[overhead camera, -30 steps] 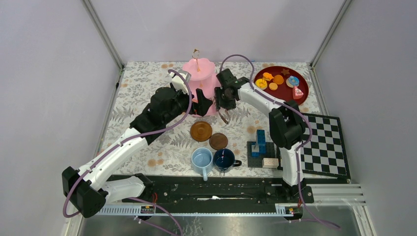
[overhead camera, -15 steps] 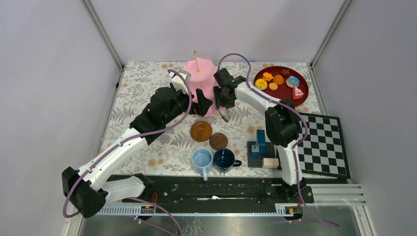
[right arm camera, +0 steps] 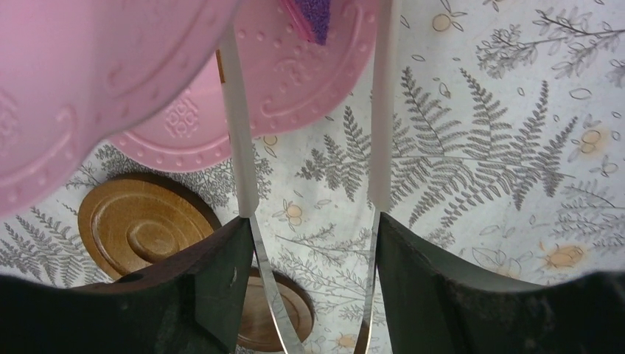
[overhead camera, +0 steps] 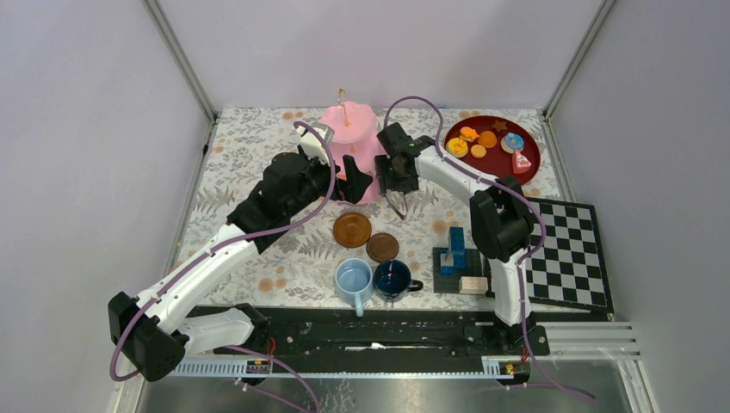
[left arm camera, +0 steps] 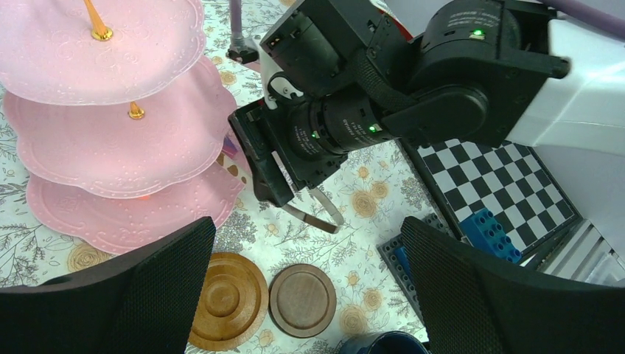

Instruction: Serve the afternoon tea

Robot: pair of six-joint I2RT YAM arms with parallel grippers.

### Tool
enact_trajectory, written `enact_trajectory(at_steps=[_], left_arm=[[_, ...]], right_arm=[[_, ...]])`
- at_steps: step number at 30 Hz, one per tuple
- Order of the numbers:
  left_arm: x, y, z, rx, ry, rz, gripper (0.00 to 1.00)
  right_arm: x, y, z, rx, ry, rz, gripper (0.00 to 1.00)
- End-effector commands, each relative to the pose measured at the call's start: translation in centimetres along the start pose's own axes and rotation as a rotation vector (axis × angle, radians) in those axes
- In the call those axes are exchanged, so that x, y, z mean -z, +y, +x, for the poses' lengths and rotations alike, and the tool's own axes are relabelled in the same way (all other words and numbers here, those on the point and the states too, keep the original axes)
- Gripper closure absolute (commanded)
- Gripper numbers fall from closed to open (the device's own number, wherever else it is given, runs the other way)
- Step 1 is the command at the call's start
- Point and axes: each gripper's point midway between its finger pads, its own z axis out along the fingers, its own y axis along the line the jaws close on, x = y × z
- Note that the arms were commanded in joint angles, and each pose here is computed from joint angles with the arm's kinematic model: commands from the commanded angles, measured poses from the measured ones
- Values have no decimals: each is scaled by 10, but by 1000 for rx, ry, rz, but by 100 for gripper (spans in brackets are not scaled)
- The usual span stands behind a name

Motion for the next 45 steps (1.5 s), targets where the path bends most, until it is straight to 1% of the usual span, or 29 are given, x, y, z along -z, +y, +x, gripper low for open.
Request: enact_trajectory(at_steps=[1, 8, 12, 16, 20, 24, 27, 31, 34, 38, 45], left_arm=[[7, -13, -31, 4, -91, 49, 1], [7, -14, -30, 6, -90, 51, 1], [6, -13, -29, 6, -87, 50, 1], [5, -13, -28, 7, -83, 51, 1], [5, -13, -28, 7, -84, 51, 1], [5, -12, -28, 6, -83, 48, 1], [5, -13, -27, 6, -81, 51, 1], [5, -14, -28, 7, -83, 55, 1], [5, -14, -28, 7, -84, 55, 1], [6, -18, -27, 4, -83, 63, 1], [7, -22, -27, 0, -83, 71, 1]], right_arm=[[46, -2, -13, 14, -89, 4, 35], [66, -9, 0, 26, -93, -4, 35], [76, -25, 2, 26, -105, 68, 37], [89, -54, 0, -9, -127, 166, 39], [95, -91, -3, -80, -126, 200, 40], [110, -146, -11, -162, -156, 273, 40], [125, -198, -16, -251, -172, 335, 40], [139, -260, -9, -380, -155, 382, 39], [142, -289, 0, -437, -137, 404, 39], [136, -310, 17, -485, -87, 398, 38], [125, -315, 26, -510, -44, 359, 36]])
